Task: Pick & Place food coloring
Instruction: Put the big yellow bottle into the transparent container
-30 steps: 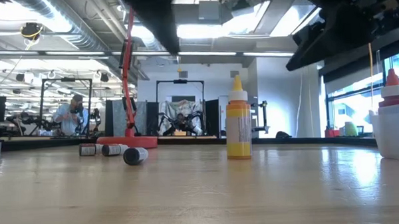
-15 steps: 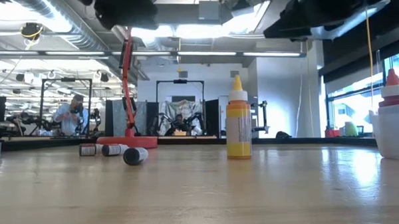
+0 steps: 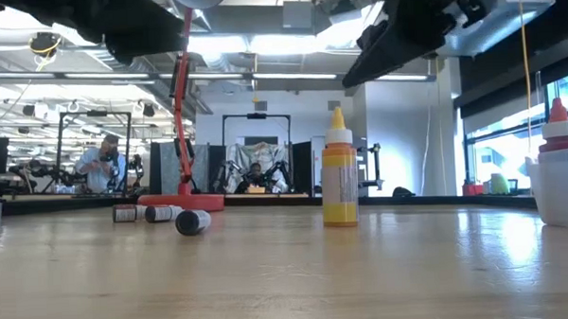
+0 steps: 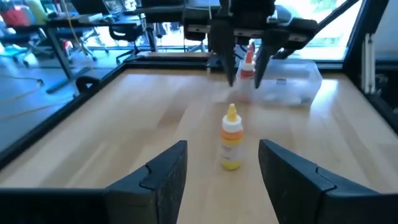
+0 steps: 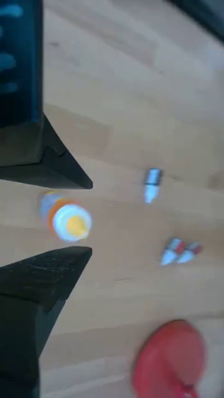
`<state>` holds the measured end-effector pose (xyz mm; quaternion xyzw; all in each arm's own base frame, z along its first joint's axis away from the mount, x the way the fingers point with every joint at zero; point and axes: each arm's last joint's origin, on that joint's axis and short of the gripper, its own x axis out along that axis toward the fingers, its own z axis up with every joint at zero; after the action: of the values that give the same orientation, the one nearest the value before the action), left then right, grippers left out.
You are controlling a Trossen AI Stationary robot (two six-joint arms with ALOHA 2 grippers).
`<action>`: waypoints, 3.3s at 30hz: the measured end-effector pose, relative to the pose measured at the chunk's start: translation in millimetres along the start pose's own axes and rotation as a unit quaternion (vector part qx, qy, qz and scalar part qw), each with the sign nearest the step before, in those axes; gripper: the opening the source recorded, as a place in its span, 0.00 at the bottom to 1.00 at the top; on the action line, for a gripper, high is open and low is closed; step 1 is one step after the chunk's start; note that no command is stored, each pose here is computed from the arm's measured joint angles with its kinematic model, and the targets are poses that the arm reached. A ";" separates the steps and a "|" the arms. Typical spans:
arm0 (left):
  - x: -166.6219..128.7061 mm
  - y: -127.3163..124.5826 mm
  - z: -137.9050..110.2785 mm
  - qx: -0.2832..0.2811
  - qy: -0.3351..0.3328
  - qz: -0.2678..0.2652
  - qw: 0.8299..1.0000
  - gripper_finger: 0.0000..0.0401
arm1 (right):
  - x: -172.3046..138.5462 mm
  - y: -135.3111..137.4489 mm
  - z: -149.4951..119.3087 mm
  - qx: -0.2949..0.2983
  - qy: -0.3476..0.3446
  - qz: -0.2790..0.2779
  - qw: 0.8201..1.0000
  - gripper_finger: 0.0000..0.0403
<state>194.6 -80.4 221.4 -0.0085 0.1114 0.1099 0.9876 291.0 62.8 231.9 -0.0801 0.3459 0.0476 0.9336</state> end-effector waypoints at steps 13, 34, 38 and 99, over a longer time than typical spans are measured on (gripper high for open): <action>-1.8 -1.4 -4.8 -0.022 0.014 -0.055 0.998 0.48 | 30.3 -15.5 31.6 -0.020 0.049 0.025 0.998 0.40; -3.5 -7.7 -6.4 -0.020 0.037 -0.155 0.987 0.49 | 32.8 -15.3 32.4 -0.012 0.066 0.011 0.998 0.66; -3.5 -7.7 -6.4 -0.019 0.037 -0.155 0.987 0.48 | 32.7 -17.4 31.6 0.043 0.071 -0.027 0.996 0.66; -2.5 -4.5 -5.7 0.012 0.023 -0.101 0.995 0.48 | -104.5 74.2 5.2 0.207 0.137 -0.020 0.968 0.30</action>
<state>192.0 -85.6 216.4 -0.0100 0.1341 0.0084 0.9909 204.6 133.2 295.4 0.1019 0.4714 -0.0555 0.8742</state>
